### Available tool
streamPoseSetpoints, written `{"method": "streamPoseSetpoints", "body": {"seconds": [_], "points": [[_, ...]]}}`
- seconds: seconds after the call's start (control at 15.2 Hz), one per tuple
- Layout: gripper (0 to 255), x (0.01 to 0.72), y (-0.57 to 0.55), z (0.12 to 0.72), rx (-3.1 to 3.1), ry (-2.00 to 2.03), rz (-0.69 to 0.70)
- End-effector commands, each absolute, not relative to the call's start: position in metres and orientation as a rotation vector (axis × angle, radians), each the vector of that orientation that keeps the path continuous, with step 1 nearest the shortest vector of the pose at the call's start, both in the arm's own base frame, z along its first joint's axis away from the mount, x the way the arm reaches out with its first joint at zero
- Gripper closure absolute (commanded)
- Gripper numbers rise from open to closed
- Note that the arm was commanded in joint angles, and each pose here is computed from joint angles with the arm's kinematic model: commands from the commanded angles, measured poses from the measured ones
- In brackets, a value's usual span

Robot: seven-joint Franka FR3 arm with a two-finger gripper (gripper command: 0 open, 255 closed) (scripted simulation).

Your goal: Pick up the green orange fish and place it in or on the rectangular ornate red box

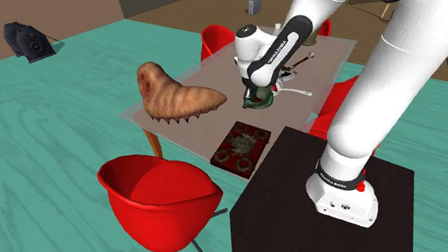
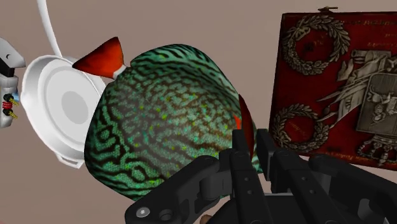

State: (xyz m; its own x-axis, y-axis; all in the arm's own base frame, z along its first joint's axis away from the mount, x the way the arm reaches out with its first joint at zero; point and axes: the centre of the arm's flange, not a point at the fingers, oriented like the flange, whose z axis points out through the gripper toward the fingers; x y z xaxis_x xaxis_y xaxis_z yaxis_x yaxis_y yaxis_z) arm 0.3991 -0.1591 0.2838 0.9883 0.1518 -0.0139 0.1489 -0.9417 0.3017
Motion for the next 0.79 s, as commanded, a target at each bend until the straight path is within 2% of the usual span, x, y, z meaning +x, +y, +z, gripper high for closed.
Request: {"method": "streamPoseSetpoints", "body": {"seconds": [0.0,0.73], "points": [[255,0.392,-0.129,0.285,2.825,0.217,0.014],[255,0.368,0.014,0.292,2.825,0.217,0.014]]}}
